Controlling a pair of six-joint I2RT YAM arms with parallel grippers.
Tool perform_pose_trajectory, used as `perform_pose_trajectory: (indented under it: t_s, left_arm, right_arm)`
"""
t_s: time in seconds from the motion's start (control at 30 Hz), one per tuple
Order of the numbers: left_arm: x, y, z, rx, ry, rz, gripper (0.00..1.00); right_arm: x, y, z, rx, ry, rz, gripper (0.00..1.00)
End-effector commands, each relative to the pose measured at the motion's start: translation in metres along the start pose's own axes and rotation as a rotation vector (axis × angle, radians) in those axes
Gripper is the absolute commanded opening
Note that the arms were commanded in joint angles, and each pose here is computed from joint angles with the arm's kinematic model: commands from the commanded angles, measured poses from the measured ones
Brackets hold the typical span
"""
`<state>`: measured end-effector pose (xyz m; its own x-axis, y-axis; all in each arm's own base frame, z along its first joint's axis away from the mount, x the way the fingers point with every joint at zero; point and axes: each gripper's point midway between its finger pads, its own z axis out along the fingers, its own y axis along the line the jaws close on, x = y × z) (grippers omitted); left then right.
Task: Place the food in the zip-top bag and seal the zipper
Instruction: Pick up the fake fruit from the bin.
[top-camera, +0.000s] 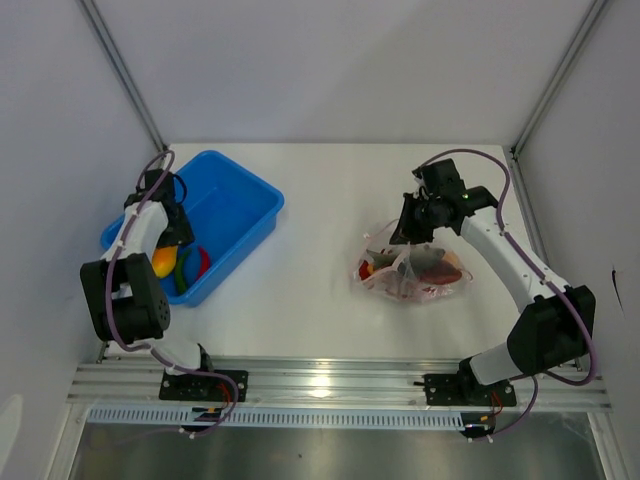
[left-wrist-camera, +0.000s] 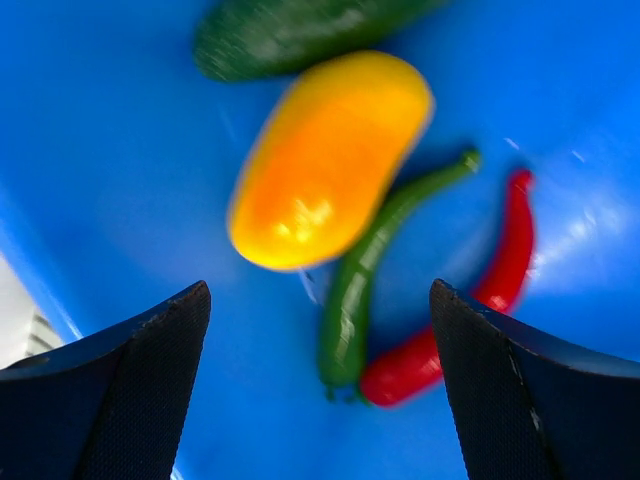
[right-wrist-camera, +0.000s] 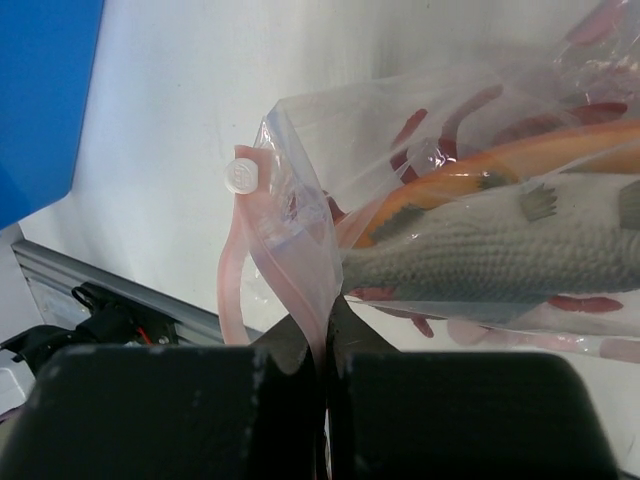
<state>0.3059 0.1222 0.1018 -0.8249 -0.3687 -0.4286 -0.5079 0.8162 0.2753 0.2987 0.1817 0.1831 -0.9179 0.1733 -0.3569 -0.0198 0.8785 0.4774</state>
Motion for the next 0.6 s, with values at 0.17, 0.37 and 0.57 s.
perform_pose_trajectory:
  t_s: [0.17, 0.37, 0.57]
  left_arm:
    - [-0.037, 0.028, 0.019, -0.049, -0.126, 0.012, 0.88]
    - [-0.039, 0.023, 0.027, -0.007, -0.130, 0.071, 0.82]
    - [-0.026, 0.012, 0.036, 0.049, -0.095, 0.133, 0.84]
  right_arm:
    - [-0.006, -0.004, 0.003, -0.004, -0.035, -0.079, 0.00]
    - [-0.011, -0.015, -0.001, -0.009, -0.045, -0.070, 0.00]
    - [-0.015, -0.025, -0.006, -0.009, -0.058, -0.059, 0.00]
